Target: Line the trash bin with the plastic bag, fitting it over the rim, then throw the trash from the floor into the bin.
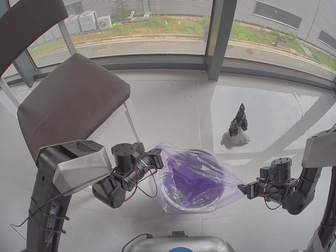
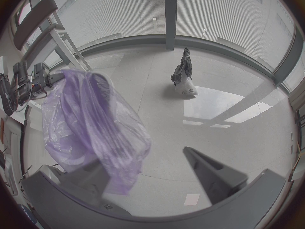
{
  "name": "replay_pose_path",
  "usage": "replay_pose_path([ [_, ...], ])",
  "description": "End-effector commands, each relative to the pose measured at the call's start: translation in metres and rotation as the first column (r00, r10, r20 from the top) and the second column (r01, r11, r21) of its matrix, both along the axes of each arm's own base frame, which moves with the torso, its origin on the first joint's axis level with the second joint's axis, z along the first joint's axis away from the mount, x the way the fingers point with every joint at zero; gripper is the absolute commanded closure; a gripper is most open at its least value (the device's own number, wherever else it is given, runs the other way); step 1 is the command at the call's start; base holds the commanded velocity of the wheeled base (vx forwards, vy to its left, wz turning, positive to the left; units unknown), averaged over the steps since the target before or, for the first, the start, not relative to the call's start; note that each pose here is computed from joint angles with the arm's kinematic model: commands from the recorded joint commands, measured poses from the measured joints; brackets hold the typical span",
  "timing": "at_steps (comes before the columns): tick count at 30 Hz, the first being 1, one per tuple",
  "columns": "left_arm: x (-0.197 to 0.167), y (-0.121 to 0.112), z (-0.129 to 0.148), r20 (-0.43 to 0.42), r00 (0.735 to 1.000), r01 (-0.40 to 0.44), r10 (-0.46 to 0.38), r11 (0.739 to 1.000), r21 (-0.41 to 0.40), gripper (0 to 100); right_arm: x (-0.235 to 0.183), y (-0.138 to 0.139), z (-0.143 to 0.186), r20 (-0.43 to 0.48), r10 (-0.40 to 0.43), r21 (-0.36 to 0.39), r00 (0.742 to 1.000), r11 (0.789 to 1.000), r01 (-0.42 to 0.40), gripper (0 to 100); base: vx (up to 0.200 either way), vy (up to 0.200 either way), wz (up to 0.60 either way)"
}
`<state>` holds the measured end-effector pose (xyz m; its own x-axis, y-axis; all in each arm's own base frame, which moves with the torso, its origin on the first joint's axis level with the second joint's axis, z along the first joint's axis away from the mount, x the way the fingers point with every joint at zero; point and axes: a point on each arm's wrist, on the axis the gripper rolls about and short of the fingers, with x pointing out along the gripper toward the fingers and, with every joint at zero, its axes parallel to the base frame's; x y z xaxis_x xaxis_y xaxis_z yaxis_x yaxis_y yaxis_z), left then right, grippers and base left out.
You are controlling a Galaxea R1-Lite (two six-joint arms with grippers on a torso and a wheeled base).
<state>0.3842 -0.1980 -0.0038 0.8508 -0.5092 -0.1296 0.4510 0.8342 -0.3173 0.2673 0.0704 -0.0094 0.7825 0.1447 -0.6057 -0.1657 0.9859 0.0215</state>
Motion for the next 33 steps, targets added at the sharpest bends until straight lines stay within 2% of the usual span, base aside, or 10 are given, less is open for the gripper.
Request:
replay_pose_path([
  [1,-0.004,0.000,0.006,0.002,1.000,0.004,-0.004,1.000,-0.002,100,-0.006,-0.002,0.028,0.077,0.010,0.011,0.997,1.000,-0.011,0,0.000,0.000,0.00],
  [8,-0.008,-0.001,0.014,0.013,1.000,0.009,-0.009,1.000,-0.007,100,-0.010,-0.001,0.080,0.161,0.031,0.014,0.986,0.999,-0.034,0,0.000,0.000,0.00],
  [11,-0.008,0.000,0.015,0.013,1.000,0.004,-0.004,1.000,-0.007,100,-0.008,0.001,0.111,0.162,0.037,0.017,0.986,0.999,-0.040,0,0.000,0.000,0.00],
  [15,-0.008,0.000,0.014,0.012,1.000,0.003,-0.003,1.000,-0.006,100,-0.004,0.016,0.141,0.158,0.076,0.023,0.984,0.996,-0.080,0,0.000,0.000,0.00],
  [18,-0.009,0.000,0.014,0.010,1.000,0.003,-0.003,1.000,-0.007,100,-0.001,0.036,0.148,0.171,0.124,0.015,0.977,0.992,-0.128,0,0.000,0.000,0.00],
  [21,-0.011,0.001,0.015,0.015,1.000,0.004,-0.004,1.000,-0.008,100,0.000,0.052,0.141,0.156,0.166,-0.018,0.974,0.986,-0.166,0,0.000,0.000,0.00],
  [25,-0.013,0.002,0.018,0.023,1.000,0.003,-0.003,1.000,-0.012,100,0.008,0.074,0.130,0.150,0.235,-0.107,0.960,0.970,-0.220,0,0.000,0.000,0.00],
  [33,-0.018,0.005,0.019,0.014,1.000,0.003,-0.003,1.000,-0.006,100,0.022,0.112,0.114,0.134,0.312,-0.124,0.941,0.947,-0.296,0,0.000,0.000,0.00],
])
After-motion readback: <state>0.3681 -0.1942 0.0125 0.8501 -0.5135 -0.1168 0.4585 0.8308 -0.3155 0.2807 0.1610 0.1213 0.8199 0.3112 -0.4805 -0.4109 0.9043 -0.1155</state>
